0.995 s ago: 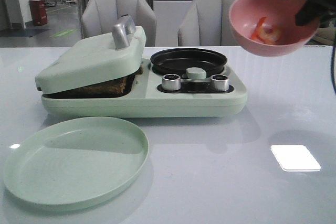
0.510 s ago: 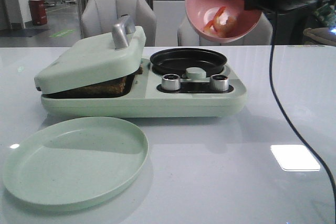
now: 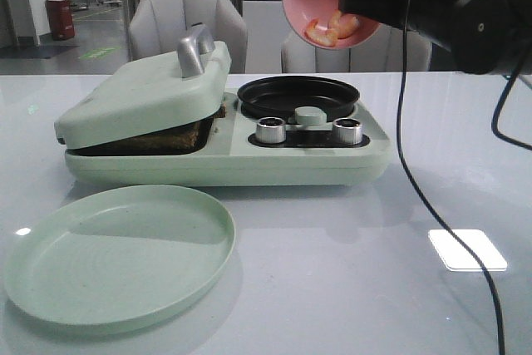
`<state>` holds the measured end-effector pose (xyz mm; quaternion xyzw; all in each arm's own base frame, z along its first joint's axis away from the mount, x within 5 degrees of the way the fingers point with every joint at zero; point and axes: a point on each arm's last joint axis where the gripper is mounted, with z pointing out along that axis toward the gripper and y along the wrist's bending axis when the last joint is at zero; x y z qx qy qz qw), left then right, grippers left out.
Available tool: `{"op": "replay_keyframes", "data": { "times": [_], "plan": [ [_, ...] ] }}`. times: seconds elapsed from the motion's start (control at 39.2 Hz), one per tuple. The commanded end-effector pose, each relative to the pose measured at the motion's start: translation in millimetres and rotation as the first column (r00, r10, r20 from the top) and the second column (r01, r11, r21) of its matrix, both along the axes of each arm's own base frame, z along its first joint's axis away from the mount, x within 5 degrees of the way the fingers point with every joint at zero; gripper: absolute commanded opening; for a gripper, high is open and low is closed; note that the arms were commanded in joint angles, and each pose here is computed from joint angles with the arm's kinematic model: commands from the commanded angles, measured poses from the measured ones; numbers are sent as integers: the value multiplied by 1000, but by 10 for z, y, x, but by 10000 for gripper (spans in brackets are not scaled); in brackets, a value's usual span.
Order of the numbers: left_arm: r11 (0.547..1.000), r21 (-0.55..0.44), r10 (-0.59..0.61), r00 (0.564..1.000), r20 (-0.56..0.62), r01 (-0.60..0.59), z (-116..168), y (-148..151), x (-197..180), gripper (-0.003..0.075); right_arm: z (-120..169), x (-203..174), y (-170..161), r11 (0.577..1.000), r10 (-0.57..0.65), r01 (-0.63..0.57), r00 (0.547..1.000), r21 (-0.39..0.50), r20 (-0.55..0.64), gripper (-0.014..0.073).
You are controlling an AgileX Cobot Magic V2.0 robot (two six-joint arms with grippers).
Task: Make breakfast with bread and shrimp
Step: 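Carry the bowl over the black pan and tip it to pour shrimp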
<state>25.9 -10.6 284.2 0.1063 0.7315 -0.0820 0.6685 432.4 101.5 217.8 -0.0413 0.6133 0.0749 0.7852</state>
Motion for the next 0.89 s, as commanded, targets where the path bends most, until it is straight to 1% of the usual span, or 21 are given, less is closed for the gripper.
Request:
{"op": "replay_keyframes", "data": {
  "times": [0.0,0.03,0.1,0.13,0.18,0.26,0.33,0.41,0.48,0.56,0.61,0.69,0.79,0.87],
  "plan": [
    [999,-43,1,996,91,3,153,3,-7,114,403,-71,51,999,34,-26,965,-34,262,139],
    [999,-43,1,996,91,3,153,3,-7,114,405,-76,62,998,38,-21,959,-64,282,139],
    [999,-43,1,996,91,3,153,3,-7,113,397,-78,108,978,54,14,948,-210,314,139],
    [999,-43,1,996,91,3,153,3,-7,113,404,-73,125,961,56,37,944,-274,325,139],
    [999,-43,1,996,91,3,153,3,-7,114,416,-63,141,927,52,82,938,-365,344,139],
    [999,-43,1,996,91,3,153,3,-7,114,435,-45,149,886,39,136,931,-444,364,139],
    [999,-43,1,996,91,3,153,3,-7,113,451,-31,152,853,30,173,926,-492,376,139],
    [999,-43,1,996,91,3,153,3,-7,113,459,-30,172,807,41,205,916,-554,399,139],
    [999,-43,1,996,91,3,153,3,-7,114,470,-30,210,751,68,231,905,-619,420,139],
    [999,-43,1,996,91,3,153,3,-7,113,484,-10,234,710,86,240,903,-662,420,139],
    [999,-43,1,996,91,3,153,3,-7,113,513,15,240,700,85,242,906,-672,415,139],
    [999,-43,1,996,91,3,153,3,-7,113,583,58,249,695,82,247,906,-675,416,139],
    [999,-43,1,996,91,3,153,3,-7,113,700,98,281,690,94,257,895,-677,436,139],
    [999,-43,1,996,91,3,153,3,-7,113,765,124,307,694,94,254,896,-674,434,139]
  ]
}}
